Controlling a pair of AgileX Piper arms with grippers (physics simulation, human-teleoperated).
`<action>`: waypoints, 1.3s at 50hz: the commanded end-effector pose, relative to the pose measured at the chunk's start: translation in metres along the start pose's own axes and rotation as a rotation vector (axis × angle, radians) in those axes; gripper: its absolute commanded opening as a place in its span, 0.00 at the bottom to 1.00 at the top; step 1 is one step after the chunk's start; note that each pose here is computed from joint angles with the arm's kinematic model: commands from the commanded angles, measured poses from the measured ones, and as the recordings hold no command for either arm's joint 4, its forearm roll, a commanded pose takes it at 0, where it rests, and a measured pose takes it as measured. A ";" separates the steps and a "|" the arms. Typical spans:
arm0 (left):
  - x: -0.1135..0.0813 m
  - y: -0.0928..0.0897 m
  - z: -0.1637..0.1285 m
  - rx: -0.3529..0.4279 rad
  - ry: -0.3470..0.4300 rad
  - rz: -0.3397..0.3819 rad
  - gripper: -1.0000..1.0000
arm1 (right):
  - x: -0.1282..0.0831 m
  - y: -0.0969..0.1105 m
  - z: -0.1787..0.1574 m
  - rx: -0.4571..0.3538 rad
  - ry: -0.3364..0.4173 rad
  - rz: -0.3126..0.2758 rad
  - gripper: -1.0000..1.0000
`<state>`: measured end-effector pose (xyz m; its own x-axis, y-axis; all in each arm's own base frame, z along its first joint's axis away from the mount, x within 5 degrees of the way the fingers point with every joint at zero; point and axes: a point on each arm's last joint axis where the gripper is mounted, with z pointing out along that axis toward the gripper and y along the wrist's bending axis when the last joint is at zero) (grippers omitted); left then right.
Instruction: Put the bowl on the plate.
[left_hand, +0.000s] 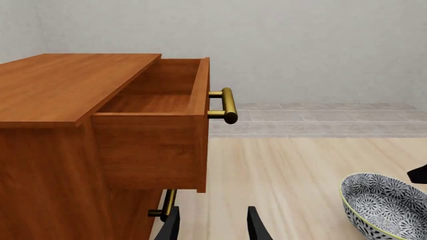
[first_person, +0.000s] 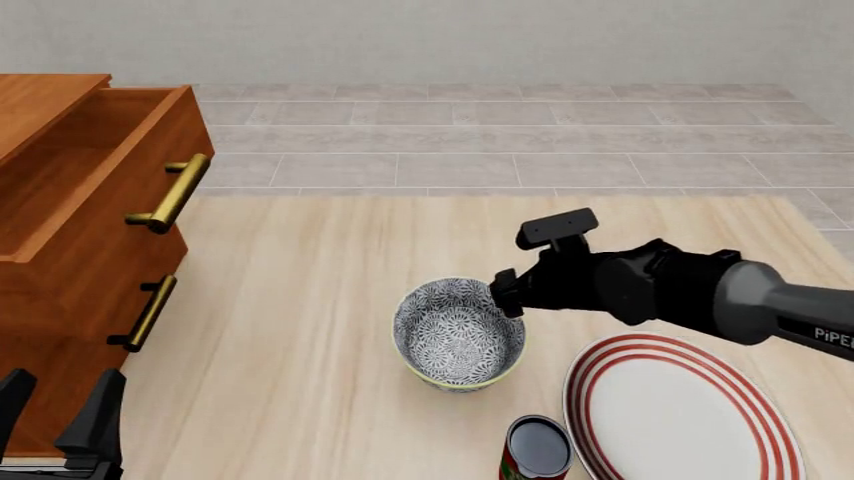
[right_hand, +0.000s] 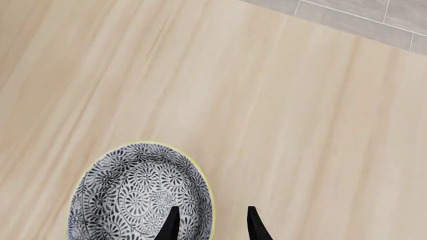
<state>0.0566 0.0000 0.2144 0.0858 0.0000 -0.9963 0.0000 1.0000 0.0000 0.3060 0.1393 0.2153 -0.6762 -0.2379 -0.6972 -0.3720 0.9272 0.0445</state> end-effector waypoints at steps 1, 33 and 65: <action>0.000 0.000 0.000 0.000 0.000 0.000 1.00 | 0.007 0.006 0.017 -0.009 0.039 0.004 1.00; 0.000 0.000 0.000 0.000 0.000 0.000 1.00 | 0.033 0.009 0.050 -0.010 0.107 0.044 1.00; 0.000 0.000 0.000 0.000 0.000 0.000 1.00 | 0.043 0.012 0.047 -0.017 0.110 0.057 0.00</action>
<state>0.0566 0.0000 0.2144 0.0858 0.0000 -0.9963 0.0000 1.0000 0.0000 0.3039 0.1531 0.1540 -0.7759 -0.1548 -0.6115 -0.2951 0.9459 0.1350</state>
